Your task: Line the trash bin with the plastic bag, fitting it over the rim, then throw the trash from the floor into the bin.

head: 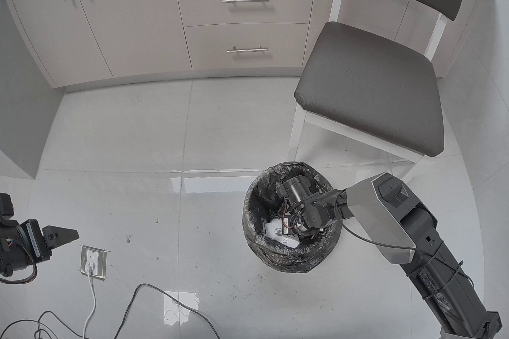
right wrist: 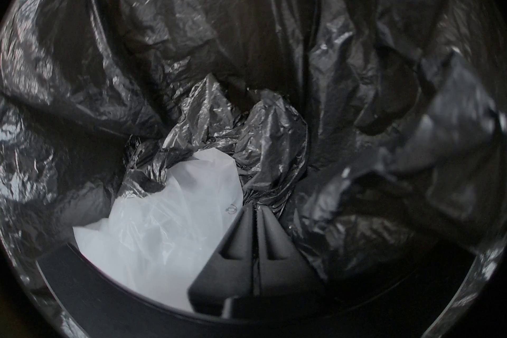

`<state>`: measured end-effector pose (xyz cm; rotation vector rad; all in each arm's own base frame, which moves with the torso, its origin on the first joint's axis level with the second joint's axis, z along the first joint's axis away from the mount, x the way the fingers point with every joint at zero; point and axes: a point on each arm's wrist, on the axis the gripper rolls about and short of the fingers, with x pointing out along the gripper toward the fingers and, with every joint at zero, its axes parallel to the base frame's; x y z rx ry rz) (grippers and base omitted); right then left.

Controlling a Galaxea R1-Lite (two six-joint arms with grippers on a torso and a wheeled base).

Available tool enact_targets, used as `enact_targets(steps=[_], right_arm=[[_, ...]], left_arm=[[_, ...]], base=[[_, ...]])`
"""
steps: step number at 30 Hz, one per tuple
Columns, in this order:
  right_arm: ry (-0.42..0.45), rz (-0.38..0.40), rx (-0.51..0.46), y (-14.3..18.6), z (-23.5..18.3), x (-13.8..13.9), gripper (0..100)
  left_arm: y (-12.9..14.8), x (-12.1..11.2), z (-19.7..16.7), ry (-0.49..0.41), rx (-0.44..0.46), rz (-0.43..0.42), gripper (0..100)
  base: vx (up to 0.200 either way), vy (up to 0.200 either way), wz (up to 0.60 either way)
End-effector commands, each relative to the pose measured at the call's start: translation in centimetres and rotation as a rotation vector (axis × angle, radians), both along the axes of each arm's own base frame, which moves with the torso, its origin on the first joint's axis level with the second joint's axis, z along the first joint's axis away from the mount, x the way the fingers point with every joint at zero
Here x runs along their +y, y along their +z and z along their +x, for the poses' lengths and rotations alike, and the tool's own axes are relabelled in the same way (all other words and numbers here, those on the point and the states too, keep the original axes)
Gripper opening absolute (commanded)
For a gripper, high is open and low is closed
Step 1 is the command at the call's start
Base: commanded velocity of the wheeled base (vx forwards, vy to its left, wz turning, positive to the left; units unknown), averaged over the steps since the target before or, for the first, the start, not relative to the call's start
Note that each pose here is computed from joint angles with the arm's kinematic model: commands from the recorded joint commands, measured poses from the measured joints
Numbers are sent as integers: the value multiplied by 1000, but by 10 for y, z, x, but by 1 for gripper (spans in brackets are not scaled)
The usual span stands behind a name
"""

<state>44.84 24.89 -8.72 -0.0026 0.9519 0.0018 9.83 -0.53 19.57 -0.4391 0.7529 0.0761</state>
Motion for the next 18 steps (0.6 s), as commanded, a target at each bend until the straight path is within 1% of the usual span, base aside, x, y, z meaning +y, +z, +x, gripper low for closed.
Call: enact_targets(steps=[1, 6, 12, 13, 16, 17, 18], right_arm=[[1, -13, 23, -3, -2, -1, 0], [3, -51, 90, -7, -9, -3, 0], [-19, -74, 162, 1, -18, -4, 0], [-28, -76, 203, 7, -22, -5, 0], [-29, -66, 277, 16, -29, -5, 0], [-29, -68, 289, 16, -30, -6, 0], [-29, -88, 327, 15, -34, -8, 0]], left_arm=[[-5, 0, 1, 0, 20, 0, 100], [-6, 0, 1, 0, 25, 0, 100], [-6, 0, 0, 2, 23, -2, 100], [-6, 0, 0, 2, 22, -2, 100], [-6, 0, -1, 2, 17, -3, 100], [-6, 0, -2, 2, 16, -3, 100], [-5, 0, -2, 2, 14, -3, 100]], base=[[0, 0, 0], [0, 0, 0], [0, 0, 0], [0, 0, 0], [0, 0, 0], [0, 0, 0], [0, 0, 0]])
